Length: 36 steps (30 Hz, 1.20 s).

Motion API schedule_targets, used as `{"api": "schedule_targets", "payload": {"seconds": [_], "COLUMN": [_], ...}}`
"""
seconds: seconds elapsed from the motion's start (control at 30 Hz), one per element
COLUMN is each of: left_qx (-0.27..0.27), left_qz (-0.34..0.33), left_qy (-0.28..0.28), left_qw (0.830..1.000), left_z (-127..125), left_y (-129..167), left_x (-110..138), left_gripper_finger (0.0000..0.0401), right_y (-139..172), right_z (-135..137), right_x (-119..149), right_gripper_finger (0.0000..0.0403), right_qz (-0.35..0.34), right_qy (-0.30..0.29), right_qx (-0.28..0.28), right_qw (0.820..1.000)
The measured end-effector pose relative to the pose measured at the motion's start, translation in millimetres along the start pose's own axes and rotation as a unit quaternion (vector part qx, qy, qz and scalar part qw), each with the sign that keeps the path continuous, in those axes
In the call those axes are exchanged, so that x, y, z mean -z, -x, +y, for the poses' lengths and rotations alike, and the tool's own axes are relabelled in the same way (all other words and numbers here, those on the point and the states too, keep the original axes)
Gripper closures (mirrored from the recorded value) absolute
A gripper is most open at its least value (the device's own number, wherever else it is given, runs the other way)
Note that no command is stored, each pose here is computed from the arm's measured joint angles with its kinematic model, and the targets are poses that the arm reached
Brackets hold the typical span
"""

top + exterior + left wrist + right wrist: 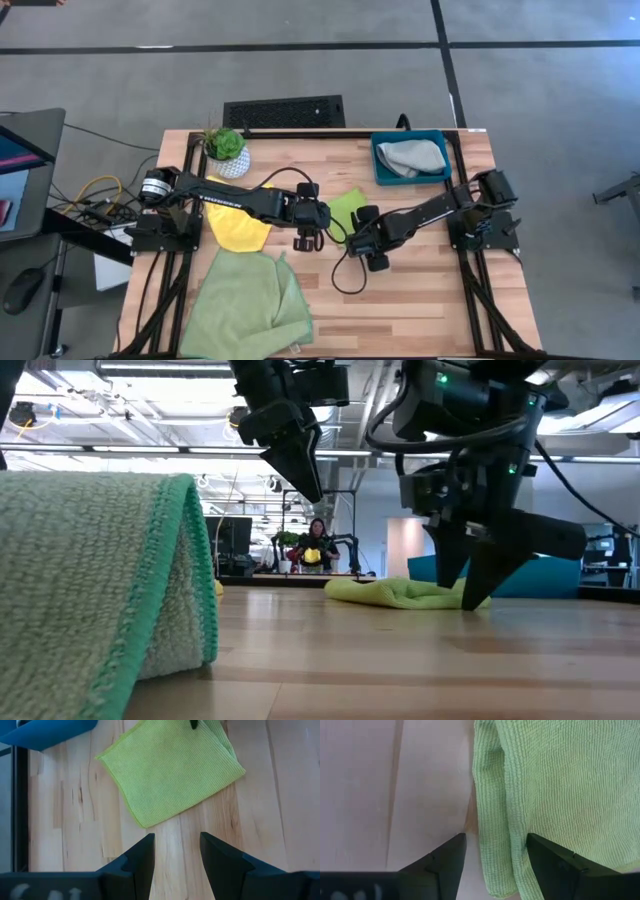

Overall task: Fold microfiber towels
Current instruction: Put the light green microfiber towel into the blue bin

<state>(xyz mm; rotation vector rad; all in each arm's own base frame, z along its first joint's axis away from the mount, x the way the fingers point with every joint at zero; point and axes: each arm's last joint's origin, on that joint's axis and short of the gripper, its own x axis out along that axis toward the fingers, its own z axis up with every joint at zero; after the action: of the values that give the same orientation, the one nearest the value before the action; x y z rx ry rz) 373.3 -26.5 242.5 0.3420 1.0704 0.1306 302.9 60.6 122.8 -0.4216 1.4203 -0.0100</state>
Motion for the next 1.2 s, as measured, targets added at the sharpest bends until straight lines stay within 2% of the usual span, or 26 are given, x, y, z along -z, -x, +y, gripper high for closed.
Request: {"api": "schedule_targets", "payload": {"seconds": [0.13, 0.23, 0.6, 0.7, 0.83, 1.2], "left_qx": [0.0, 0.0, 0.0, 0.001, 0.002, 0.006], "left_qz": [0.0, 0.0, 0.0, 0.0, -0.001, 0.0], "left_qy": [0.0, 0.0, 0.003, 0.003, 0.001, -0.009], "left_qw": [1.0, 1.0, 1.0, 1.0, 1.0, 1.0], "left_z": [0, 0, 0, 0, -3, -9], "left_y": [0, 0, 0, 0, 1, 3], "left_x": [0, 0, 0, 0, 0, 0], "left_gripper_finger": [0.0252, 0.0252, 0.0252, 0.0252, 0.0252, 0.0252], "right_y": [-1, -2, -5, -7, -4, 43], "right_z": [0, -1, -2, -3, 0, -15], "right_x": [0, 1, -1, -1, 1, 19], "right_gripper_finger": [0.0174, 0.0198, 0.0349, 0.0388, 0.0391, 0.0399], "right_qz": [0.003, 0.005, -0.004, -0.006, -0.005, -0.013], "right_qy": [-0.013, -0.024, -0.063, -0.083, -0.081, -0.145], "right_qx": [0.007, 0.008, 0.015, 0.041, 0.097, 0.105], "right_qw": [1.0, 1.0, 0.998, 0.996, 0.992, 0.984]}}
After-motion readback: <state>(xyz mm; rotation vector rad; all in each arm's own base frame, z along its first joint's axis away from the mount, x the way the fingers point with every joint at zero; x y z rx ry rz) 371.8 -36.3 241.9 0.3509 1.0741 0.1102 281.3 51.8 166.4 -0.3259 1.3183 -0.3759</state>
